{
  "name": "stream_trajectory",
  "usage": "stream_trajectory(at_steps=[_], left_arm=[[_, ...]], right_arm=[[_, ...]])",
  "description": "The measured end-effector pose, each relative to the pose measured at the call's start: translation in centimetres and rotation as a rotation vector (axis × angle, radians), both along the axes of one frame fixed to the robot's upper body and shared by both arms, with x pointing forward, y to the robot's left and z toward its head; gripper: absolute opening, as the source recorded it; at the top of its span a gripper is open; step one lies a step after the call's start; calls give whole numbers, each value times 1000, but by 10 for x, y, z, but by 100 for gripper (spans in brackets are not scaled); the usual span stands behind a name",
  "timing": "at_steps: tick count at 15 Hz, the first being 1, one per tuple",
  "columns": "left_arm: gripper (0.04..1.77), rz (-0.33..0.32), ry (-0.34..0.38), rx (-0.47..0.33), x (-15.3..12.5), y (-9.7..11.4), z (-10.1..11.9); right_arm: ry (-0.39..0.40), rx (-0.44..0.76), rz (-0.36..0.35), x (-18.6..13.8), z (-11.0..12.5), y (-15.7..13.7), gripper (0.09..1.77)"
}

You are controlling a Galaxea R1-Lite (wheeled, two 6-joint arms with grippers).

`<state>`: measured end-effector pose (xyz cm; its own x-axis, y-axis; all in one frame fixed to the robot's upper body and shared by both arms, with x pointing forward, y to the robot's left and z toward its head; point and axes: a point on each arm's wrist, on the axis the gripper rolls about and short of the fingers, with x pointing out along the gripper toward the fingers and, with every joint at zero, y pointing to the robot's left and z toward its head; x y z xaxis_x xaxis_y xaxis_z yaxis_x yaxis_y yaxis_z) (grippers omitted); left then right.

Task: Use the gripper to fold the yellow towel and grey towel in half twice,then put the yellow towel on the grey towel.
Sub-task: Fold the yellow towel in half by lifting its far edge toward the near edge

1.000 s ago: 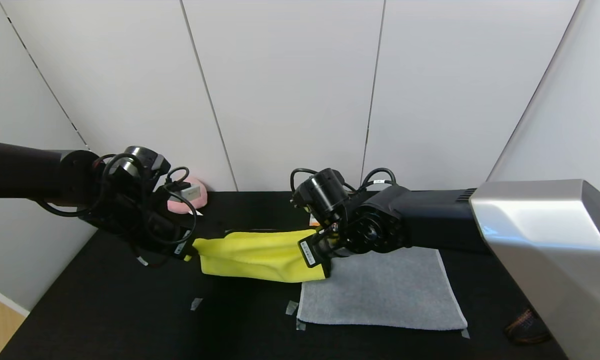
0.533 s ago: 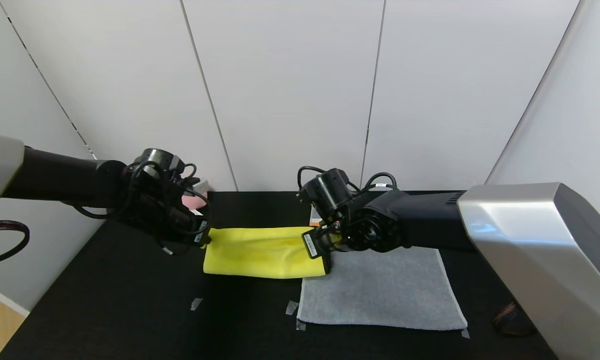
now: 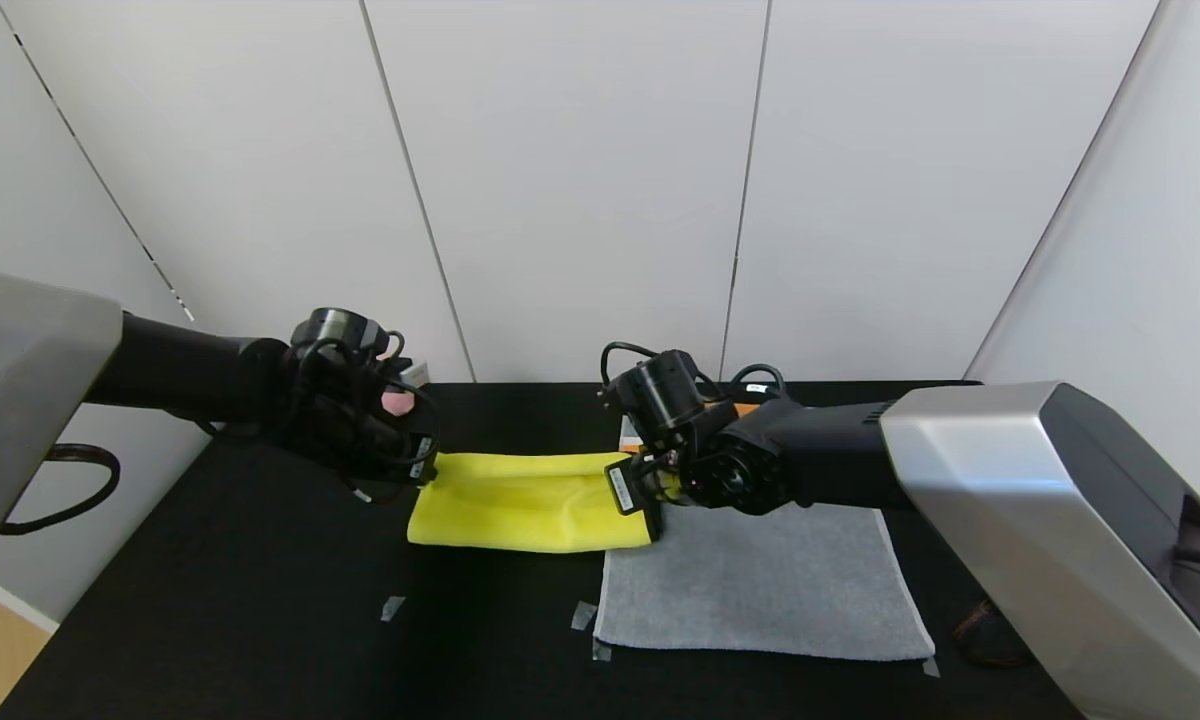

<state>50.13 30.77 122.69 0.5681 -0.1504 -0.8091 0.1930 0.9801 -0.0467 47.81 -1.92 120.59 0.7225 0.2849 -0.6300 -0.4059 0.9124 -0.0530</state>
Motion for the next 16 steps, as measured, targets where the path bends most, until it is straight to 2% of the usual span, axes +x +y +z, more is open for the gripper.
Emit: stream_trajectory(at_steps=[6,7,8,10,12,16], left_arm=[[11,26,-23,-14,9,2,-6],[21,28,-29,-16,10,2,-7],[40,28,-31,-16,11,2,-8],[70,31,-28,-17,11,2,-9],[92,32,-28,-19,11,2,-9],[125,32,-38,-22,10,0,-5]], right_arm=[[-10,6,-2,4,-8,2,11],[-9,5,-3,5,-10,2,11],[-7,3,-3,5,-11,2,11],[-6,2,-4,5,-12,2,47],[-8,2,-4,5,-11,2,74],[-12,6,-4,5,-8,2,113]])
